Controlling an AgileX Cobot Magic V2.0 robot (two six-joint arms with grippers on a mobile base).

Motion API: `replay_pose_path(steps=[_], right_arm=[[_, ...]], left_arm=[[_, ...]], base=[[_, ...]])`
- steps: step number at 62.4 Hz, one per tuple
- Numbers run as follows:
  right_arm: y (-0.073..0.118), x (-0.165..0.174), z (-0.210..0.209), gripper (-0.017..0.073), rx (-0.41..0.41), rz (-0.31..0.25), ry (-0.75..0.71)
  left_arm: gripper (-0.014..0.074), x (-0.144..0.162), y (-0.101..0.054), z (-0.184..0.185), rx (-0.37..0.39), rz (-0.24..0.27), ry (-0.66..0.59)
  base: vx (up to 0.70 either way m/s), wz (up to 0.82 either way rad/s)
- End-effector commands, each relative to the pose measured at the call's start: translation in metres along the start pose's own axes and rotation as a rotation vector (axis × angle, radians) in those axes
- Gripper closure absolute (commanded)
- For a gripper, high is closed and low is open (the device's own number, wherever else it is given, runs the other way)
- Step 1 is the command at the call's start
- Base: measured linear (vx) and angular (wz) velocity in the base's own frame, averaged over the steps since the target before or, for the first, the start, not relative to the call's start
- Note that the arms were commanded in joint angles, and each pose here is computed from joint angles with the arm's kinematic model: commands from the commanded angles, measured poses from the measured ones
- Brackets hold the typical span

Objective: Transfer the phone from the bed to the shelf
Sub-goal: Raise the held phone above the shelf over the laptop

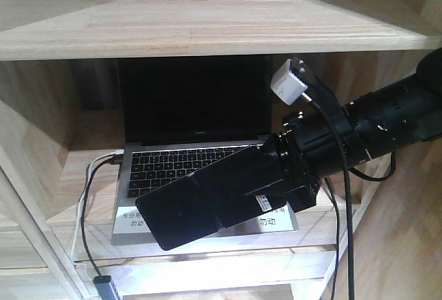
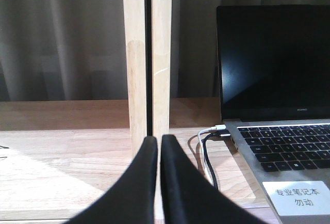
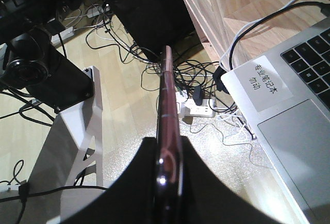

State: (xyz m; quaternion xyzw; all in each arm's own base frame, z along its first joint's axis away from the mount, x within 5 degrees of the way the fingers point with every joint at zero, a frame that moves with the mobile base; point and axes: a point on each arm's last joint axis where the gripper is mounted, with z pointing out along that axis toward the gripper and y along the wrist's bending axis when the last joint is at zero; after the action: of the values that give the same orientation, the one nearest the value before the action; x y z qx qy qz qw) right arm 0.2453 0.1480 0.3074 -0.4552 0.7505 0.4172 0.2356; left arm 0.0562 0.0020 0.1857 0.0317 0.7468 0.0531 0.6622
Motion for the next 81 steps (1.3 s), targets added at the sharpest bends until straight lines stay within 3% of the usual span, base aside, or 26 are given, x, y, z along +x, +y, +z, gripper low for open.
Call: replay_pose_path(steps=[1, 55, 81], right_arm=[[0.02, -0.013, -0.012, 0.0561, -0.077, -0.027, -0.072], [0.021, -0.013, -0.012, 0.0561, -0.077, -0.031, -0.071], [0.06, -0.022, -0.038, 0.0561, -0.035, -0.141, -0.151]], left_arm=[[0.0592, -0.014, 0.002, -0.003, -0.01, -0.014, -0.107], [0.0592, -0.014, 0.002, -0.003, -0.01, -0.014, -0.107], [0.0592, -0.014, 0.002, -0.003, -0.01, -0.014, -0.107]], base=[[0.0, 0.0], [0.0, 0.0], [0.0, 0.0]])
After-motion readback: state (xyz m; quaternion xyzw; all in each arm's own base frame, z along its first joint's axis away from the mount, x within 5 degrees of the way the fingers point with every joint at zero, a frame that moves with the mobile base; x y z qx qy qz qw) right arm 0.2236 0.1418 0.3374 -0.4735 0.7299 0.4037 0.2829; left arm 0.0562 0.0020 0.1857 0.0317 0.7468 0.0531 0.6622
